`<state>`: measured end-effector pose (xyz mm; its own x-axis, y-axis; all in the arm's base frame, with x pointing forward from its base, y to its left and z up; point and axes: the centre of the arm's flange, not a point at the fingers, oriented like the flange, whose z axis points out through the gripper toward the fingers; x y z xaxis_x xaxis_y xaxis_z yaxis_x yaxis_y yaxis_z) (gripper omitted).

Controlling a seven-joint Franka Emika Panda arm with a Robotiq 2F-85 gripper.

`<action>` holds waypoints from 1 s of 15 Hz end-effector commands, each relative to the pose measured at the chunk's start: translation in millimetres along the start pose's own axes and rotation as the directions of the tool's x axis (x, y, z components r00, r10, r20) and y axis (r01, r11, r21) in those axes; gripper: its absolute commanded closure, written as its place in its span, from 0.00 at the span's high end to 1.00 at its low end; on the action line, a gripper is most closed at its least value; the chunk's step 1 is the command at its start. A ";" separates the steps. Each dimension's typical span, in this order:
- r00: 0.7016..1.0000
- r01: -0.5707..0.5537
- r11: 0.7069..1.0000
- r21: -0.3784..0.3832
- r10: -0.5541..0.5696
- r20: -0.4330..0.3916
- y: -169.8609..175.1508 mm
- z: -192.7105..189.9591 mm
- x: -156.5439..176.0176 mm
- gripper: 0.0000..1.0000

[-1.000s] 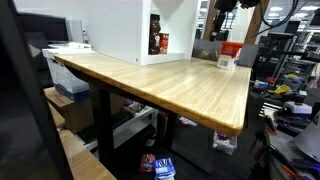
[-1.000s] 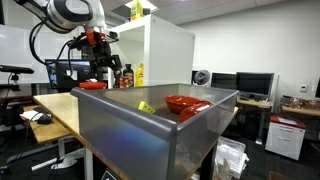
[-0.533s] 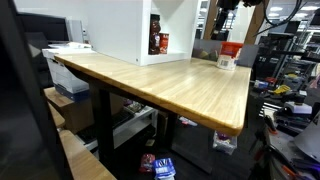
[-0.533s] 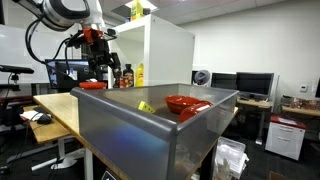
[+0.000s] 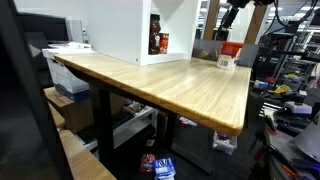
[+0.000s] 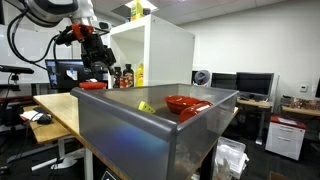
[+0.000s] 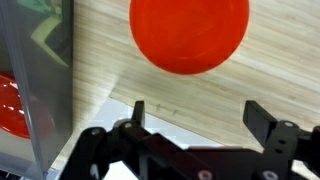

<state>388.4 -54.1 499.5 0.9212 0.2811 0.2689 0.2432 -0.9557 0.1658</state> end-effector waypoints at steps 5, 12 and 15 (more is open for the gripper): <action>0.990 0.060 0.998 0.021 -0.057 -0.128 3.5 -0.5 -63.6 1.00; 0.988 0.079 0.996 0.031 -0.074 -0.137 7.5 -7.9 -91.0 1.00; 0.990 0.074 0.997 0.026 -0.070 -0.123 9.8 -9.8 -98.4 1.00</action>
<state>314.6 -84.9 485.8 0.8632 0.3275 0.3842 0.2961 -0.9448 0.1402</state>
